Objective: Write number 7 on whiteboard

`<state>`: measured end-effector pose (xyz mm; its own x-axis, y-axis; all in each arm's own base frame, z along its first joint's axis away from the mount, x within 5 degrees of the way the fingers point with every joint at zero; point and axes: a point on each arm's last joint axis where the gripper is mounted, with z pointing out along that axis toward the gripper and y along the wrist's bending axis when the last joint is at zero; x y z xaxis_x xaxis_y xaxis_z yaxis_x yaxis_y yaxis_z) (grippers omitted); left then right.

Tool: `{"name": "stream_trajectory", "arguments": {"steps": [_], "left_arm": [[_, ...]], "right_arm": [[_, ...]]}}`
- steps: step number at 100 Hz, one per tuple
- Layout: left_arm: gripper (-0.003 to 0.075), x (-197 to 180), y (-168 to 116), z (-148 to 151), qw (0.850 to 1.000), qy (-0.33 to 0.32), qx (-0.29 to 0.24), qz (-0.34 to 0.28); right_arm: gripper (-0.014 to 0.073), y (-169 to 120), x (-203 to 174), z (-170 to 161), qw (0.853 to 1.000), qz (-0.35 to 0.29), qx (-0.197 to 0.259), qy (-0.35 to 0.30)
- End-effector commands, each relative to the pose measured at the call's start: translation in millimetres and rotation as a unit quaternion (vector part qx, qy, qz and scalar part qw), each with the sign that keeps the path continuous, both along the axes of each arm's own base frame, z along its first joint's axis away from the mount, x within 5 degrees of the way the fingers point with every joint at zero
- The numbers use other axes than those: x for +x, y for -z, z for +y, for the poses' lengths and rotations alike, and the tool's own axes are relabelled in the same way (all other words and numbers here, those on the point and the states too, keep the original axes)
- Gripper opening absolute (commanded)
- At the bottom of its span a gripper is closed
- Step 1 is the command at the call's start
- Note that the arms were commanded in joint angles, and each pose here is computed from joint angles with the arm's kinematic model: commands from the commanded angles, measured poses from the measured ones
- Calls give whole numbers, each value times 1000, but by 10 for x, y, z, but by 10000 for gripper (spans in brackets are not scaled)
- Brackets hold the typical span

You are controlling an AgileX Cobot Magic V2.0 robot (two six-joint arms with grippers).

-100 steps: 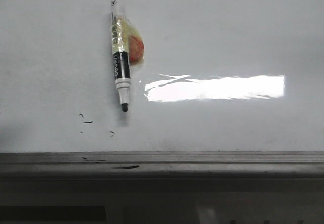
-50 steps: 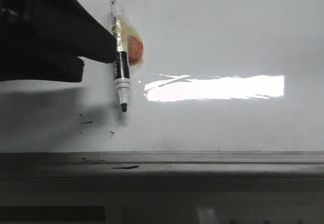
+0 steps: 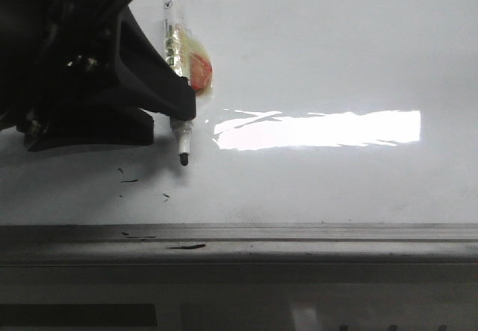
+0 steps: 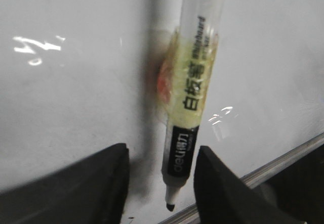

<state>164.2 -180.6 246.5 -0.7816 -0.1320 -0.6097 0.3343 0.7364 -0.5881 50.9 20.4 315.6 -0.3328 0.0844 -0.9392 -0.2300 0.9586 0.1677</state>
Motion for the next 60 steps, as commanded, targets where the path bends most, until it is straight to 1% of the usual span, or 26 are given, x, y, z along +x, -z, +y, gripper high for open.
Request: {"name": "stream_trajectory", "arguments": {"steps": [1, 4, 6, 12, 18, 22, 28, 29, 30, 31, 33, 34, 35, 36, 37, 38, 39, 43, 44, 45, 51, 52, 57, 59, 60], "left_arm": [[174, 93, -34, -2, 999, -36, -6, -16], [127, 94, -30, -3, 999, -36, -6, -15], [76, 94, -30, -3, 999, -36, -6, -15], [-22, 79, -50, 2, 999, -32, -8, -17], [-20, 47, -74, 3, 1000, -11, -1, -26], [-20, 10, -93, 2, 999, 18, 13, -43], [-20, -63, -127, 8, 994, 73, 38, -70], [-20, -73, -131, 10, 992, 84, 46, -80], [-20, -89, -132, 9, 991, 95, 49, -81], [-20, -101, -143, 14, 988, 106, 56, -92], [-20, -130, -155, 18, 985, 125, 63, -100], [-20, -140, -160, 19, 983, 135, 68, -108], [-20, -160, -168, 22, 981, 145, 70, -111], [-20, -170, -172, 23, 978, 156, 76, -120], [-20, -186, -173, 22, 975, 166, 78, -121], [-20, -198, -185, 27, 972, 177, 83, -133], [-20, -208, -190, 28, 970, 183, 86, -137], [-20, -262, -214, 39, 958, 218, 96, -160], [-20, -274, -216, 39, 956, 226, 97, -163], [-20, -285, -226, 41, 954, 231, 96, -167], [-20, -350, -246, 44, 932, 281, 109, -202], [-20, -359, -256, 45, 930, 284, 107, -206], [-20, -402, -274, 37, 911, 320, 111, -235], [-20, -416, -280, 30, 908, 328, 106, -238], [-20, -420, -282, 28, 903, 335, 109, -247]], "right_arm": [[426, -156, 39, -9, 999, -45, 4, 8], [426, -156, 39, -9, 999, -45, 4, 8], [426, -156, 39, -9, 999, -45, 4, 8], [426, -157, 38, -6, 999, -45, 6, 6], [426, -163, 34, 2, 999, -47, 3, -2], [426, -166, 29, 17, 999, -52, -9, -15], [426, -169, 10, 69, 997, -59, -20, -53], [426, -167, 6, 77, 996, -61, -29, -62], [426, -170, -3, 100, 995, -62, -26, -76], [426, -170, -4, 101, 994, -65, -34, -79], [426, -168, -13, 128, 993, -63, -30, -96], [426, -168, -23, 147, 991, -68, -39, -112], [426, -168, -28, 156, 990, -65, -33, -117], [426, -163, -31, 168, 989, -66, -41, -126], [426, -167, -40, 185, 988, -66, -34, -137], [426, -165, -39, 195, 986, -68, -41, -145], [426, -163, -44, 215, 985, -64, -35, -157], [426, -155, -58, 264, 979, -61, -38, -191], [426, -156, -58, 280, 978, -59, -32, -200], [426, -155, -59, 288, 976, -59, -35, -206], [426, -148, -46, 359, 968, -47, -23, -247], [426, -149, -42, 365, 967, -47, -23, -250], [426, -155, -17, 407, 962, -43, -11, -269], [426, -160, -4, 422, 960, -43, -6, -275], [426, -167, -2, 431, 959, -44, -1, -279]]}}
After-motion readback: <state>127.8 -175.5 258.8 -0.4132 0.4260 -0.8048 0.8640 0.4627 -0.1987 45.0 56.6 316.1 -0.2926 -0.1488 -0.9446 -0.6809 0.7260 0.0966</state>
